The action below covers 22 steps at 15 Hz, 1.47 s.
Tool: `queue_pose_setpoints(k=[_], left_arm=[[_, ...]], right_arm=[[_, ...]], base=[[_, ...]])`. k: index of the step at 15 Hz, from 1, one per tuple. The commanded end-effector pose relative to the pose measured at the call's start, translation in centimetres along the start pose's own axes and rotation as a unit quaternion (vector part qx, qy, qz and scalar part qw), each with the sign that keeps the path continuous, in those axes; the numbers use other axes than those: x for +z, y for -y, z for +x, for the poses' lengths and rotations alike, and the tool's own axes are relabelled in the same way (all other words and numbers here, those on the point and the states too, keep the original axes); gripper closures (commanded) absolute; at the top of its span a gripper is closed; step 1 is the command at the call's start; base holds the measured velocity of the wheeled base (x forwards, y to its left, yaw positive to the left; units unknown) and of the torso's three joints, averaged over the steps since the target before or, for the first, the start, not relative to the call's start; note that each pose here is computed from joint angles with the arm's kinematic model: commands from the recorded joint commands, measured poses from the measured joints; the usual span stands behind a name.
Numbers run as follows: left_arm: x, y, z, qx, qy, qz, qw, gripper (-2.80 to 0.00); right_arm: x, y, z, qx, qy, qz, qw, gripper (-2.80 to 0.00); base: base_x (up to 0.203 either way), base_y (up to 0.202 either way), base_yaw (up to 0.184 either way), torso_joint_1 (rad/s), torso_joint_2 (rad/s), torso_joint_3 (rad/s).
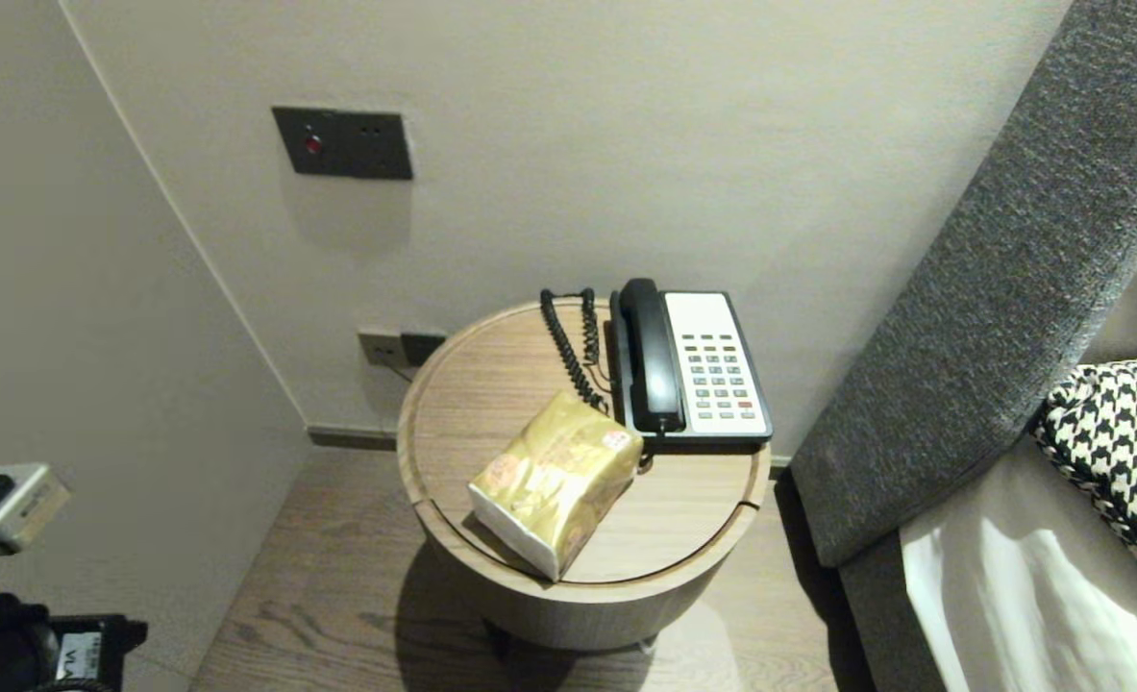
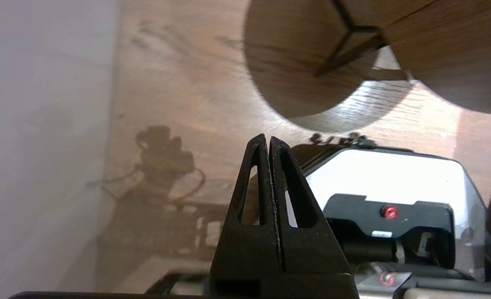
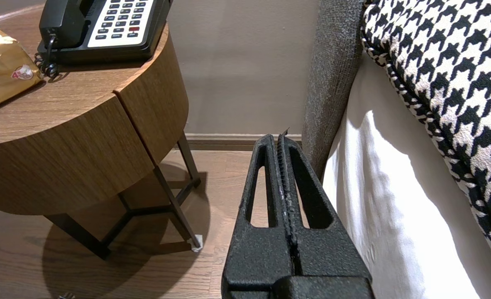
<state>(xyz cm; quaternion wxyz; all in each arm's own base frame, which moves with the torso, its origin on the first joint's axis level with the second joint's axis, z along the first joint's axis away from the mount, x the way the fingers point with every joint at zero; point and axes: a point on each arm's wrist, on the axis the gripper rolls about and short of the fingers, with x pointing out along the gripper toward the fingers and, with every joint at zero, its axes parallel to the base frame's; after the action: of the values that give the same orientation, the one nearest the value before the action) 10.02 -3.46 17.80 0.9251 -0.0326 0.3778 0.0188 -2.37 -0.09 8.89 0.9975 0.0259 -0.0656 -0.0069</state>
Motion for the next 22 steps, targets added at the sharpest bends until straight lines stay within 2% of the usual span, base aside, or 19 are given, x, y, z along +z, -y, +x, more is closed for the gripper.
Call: queue_pose_setpoints(k=[1, 4, 6, 8, 10, 11, 14, 15, 17, 18, 20, 22], left_arm=[[-1.0, -1.8, -2.5, 0.035, 0.025, -0.022, 0.9988, 0.00], [-2.5, -3.4, -4.5, 0.108, 0.041, -0.042, 0.9924, 0.00], [-4.1, -4.4, -6.0, 0.153, 0.060, -0.063, 0.9843, 0.00], [-5.5, -4.9, -7.3, 0.172, 0.092, -0.081, 0.9775, 0.00], [-7.5, -5.3, -7.8, 0.169, 0.122, -0.061, 0.9762, 0.00], [-8.8, -5.4, -7.0, 0.169, 0.123, -0.052, 0.9765, 0.00], [-10.6, -5.2, -6.3, 0.211, 0.126, -0.060, 0.9676, 0.00], [-11.3, -5.1, -6.0, 0.210, 0.124, -0.057, 0.9682, 0.00], [-12.9, -4.6, -4.9, 0.134, 0.131, -0.040, 0.9814, 0.00], [-13.2, -4.5, -4.2, 0.116, 0.137, -0.037, 0.9831, 0.00], [-13.4, -4.6, -2.6, 0.099, 0.171, -0.032, 0.9798, 0.00], [-13.6, -4.6, -1.2, 0.069, 0.210, -0.015, 0.9751, 0.00]], right_arm=[[-1.1, 0.1, 0.2, -0.001, -0.019, 0.000, 1.000, 0.00], [-1.1, 0.1, 0.2, -0.001, -0.020, 0.000, 1.000, 0.00], [-1.1, 0.1, 0.2, -0.001, -0.020, -0.001, 1.000, 0.00], [-1.1, 0.1, 0.2, -0.001, -0.019, -0.001, 1.000, 0.00], [-1.1, 0.1, 0.2, -0.001, -0.020, -0.001, 1.000, 0.00], [-1.1, 0.1, 0.2, -0.001, -0.020, 0.000, 1.000, 0.00], [-1.1, 0.1, 0.2, -0.001, -0.020, 0.000, 1.000, 0.00], [-1.1, 0.1, 0.2, -0.001, -0.020, 0.000, 1.000, 0.00], [-1.1, 0.1, 0.2, -0.001, -0.020, -0.001, 1.000, 0.00], [-1.1, 0.1, 0.2, -0.001, -0.020, -0.001, 1.000, 0.00], [-1.1, 0.1, 0.2, -0.001, -0.020, -0.001, 1.000, 0.00], [-1.1, 0.1, 0.2, -0.001, -0.020, 0.000, 1.000, 0.00]], base=[[0.000, 0.000, 0.000, 0.000, 0.00, 0.000], [0.000, 0.000, 0.000, 0.000, 0.00, 0.000], [0.000, 0.000, 0.000, 0.000, 0.00, 0.000], [0.000, 0.000, 0.000, 0.000, 0.00, 0.000], [0.000, 0.000, 0.000, 0.000, 0.00, 0.000], [0.000, 0.000, 0.000, 0.000, 0.00, 0.000], [0.000, 0.000, 0.000, 0.000, 0.00, 0.000], [0.000, 0.000, 0.000, 0.000, 0.00, 0.000], [0.000, 0.000, 0.000, 0.000, 0.00, 0.000], [0.000, 0.000, 0.000, 0.000, 0.00, 0.000], [0.000, 0.000, 0.000, 0.000, 0.00, 0.000], [0.000, 0.000, 0.000, 0.000, 0.00, 0.000]])
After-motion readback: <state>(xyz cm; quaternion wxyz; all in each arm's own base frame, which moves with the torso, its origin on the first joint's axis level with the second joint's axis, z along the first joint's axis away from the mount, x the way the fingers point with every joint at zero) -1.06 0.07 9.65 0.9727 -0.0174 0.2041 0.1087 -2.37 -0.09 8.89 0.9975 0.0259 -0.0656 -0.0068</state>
